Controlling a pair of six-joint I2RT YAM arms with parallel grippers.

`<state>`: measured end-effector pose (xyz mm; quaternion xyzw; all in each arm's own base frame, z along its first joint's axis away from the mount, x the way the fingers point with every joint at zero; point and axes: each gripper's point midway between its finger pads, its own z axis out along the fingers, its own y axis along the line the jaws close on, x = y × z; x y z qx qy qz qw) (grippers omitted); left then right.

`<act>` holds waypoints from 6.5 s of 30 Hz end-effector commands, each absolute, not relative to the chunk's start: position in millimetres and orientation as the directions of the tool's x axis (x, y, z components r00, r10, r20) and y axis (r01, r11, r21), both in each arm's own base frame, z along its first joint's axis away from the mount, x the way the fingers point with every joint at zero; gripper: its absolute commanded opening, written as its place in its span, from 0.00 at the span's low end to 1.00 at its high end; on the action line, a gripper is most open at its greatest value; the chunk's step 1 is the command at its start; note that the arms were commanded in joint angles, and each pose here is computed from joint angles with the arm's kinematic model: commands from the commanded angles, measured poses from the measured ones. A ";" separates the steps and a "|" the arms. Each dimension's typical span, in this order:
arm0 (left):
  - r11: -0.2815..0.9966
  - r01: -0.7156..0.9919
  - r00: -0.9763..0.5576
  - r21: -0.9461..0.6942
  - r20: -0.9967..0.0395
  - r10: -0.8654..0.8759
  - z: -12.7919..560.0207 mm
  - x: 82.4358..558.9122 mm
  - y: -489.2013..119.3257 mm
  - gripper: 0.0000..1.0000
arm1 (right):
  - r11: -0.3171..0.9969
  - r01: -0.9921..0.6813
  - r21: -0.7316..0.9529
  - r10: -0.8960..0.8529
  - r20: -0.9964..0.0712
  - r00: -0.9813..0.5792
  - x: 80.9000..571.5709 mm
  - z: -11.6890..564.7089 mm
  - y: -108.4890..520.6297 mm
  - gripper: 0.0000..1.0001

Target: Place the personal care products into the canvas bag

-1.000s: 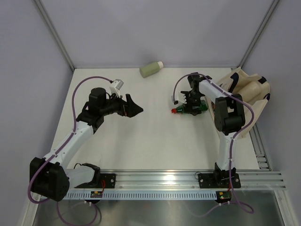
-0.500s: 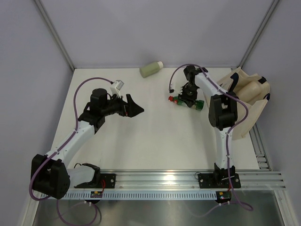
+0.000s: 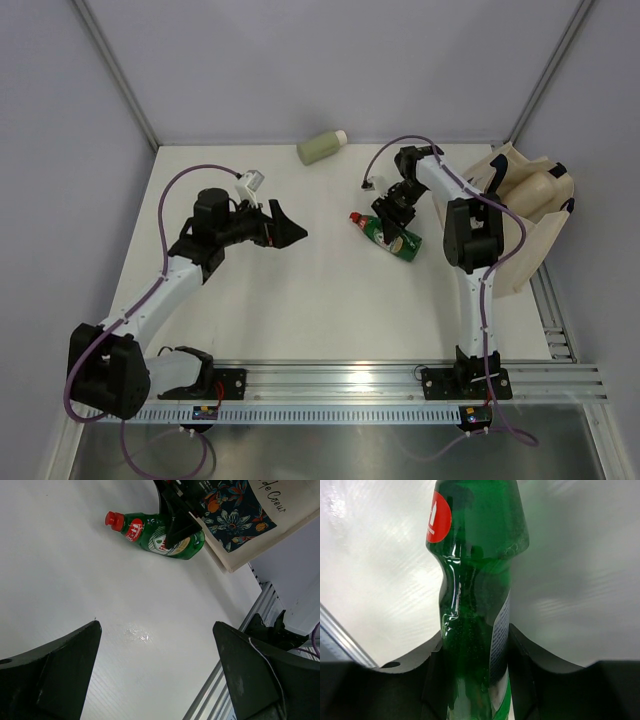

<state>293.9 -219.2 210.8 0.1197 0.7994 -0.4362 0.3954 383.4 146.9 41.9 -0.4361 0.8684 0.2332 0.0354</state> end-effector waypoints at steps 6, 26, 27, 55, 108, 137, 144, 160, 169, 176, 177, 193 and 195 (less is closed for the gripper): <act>0.547 0.578 -0.634 -0.605 -0.756 -0.165 223.8 297.2 -224.9 0.99 | 0.456 -0.571 0.683 -0.518 -0.318 -0.794 358.7 91.6 190.0 0.00; 0.505 0.602 -0.636 -0.618 -0.754 -0.163 228.9 302.0 -233.2 0.99 | 0.265 -0.660 0.703 -0.181 -0.636 -0.750 350.6 304.5 189.9 0.00; 0.502 0.604 -0.638 -0.619 -0.753 -0.161 228.4 303.2 -234.2 0.99 | 0.270 -0.664 0.697 -0.170 -0.644 -0.746 350.1 308.3 185.0 0.00; 0.463 0.621 -0.669 -0.633 -0.735 -0.108 224.8 313.5 -244.9 0.99 | 0.971 -0.096 0.217 0.165 -0.909 -0.382 399.9 369.2 -127.2 0.00; 0.803 0.500 -0.130 0.325 -0.888 0.440 194.1 619.6 -197.0 0.99 | 0.532 -0.844 0.072 -0.165 -0.968 -0.187 351.9 339.5 81.8 0.99; 0.347 0.690 0.046 0.635 -0.517 0.855 46.4 665.4 -224.0 0.55 | 0.500 -0.834 0.233 -0.066 -0.950 -0.305 351.7 349.6 88.7 1.00; 0.276 0.790 -0.001 0.548 -0.448 0.894 38.6 599.3 -243.5 0.53 | 0.506 -0.831 0.230 -0.072 -0.949 -0.306 348.5 345.3 88.6 1.00; 0.505 0.853 -0.325 0.130 -0.625 0.710 40.1 465.6 -307.0 0.66 | 0.466 -0.850 0.246 -0.059 -0.950 -0.308 332.7 337.9 95.2 0.99; 0.572 0.820 -0.475 -0.002 -0.560 0.679 25.9 436.7 -304.3 0.99 | 0.453 -0.856 0.250 -0.031 -0.955 -0.295 330.4 345.5 98.3 0.99; 0.622 0.781 -0.474 0.061 -0.591 0.653 29.4 467.2 -330.1 0.99 | 0.470 -0.851 0.235 -0.029 -0.959 -0.281 322.0 349.6 99.9 1.00; 0.627 0.777 -0.477 0.058 -0.597 0.645 29.9 467.7 -332.7 0.99 | 0.472 -0.848 0.240 -0.028 -0.957 -0.287 321.5 347.2 99.8 1.00; 0.693 0.703 -0.607 -0.160 -0.642 0.467 70.5 452.2 -328.4 0.02 | 0.506 -0.833 0.222 -0.181 -0.917 -0.354 317.6 330.9 121.4 0.99; 0.692 0.675 -0.624 -0.258 -0.701 0.347 106.8 455.4 -322.7 0.00 | 0.485 -0.828 0.281 -0.178 -0.896 -0.408 315.8 339.5 136.7 0.99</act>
